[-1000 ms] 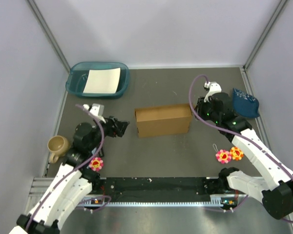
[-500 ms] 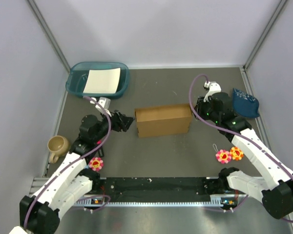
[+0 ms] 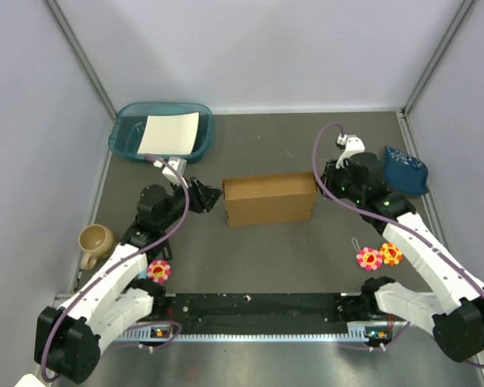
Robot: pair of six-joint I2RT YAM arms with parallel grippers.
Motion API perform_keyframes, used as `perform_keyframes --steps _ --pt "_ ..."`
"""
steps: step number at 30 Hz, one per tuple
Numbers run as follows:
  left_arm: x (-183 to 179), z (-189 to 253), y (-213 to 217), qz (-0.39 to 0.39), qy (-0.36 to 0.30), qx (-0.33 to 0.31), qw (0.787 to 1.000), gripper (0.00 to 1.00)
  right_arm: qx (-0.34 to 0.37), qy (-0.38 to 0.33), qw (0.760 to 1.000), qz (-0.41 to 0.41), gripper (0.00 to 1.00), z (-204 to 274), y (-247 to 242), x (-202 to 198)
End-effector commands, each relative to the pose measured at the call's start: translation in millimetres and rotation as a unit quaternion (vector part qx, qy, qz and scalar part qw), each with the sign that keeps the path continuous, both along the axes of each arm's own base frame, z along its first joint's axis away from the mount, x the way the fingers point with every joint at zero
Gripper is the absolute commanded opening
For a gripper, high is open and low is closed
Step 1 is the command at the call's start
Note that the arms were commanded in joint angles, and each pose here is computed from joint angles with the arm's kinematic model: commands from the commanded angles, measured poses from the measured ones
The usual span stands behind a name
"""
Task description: Fold the paper box
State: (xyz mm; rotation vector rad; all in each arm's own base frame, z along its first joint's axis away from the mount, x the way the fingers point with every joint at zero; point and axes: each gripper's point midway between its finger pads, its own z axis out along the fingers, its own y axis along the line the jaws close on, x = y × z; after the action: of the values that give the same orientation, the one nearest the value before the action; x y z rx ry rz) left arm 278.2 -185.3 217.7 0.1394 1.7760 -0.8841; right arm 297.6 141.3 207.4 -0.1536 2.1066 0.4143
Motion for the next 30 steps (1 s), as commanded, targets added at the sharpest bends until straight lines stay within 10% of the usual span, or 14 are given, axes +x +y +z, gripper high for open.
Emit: perform_keyframes --steps 1,17,30 --pt "8 38 -9 -0.013 -0.048 -0.029 0.998 0.48 0.021 -0.023 0.999 0.012 0.26 16 11 5" --pt "15 28 -15 -0.015 -0.043 -0.005 0.999 0.00 0.050 -0.026 0.998 0.002 0.08 30 15 6" --pt "22 21 -5 0.014 -0.037 0.034 0.999 0.00 0.082 -0.003 0.996 -0.026 0.00 58 15 4"
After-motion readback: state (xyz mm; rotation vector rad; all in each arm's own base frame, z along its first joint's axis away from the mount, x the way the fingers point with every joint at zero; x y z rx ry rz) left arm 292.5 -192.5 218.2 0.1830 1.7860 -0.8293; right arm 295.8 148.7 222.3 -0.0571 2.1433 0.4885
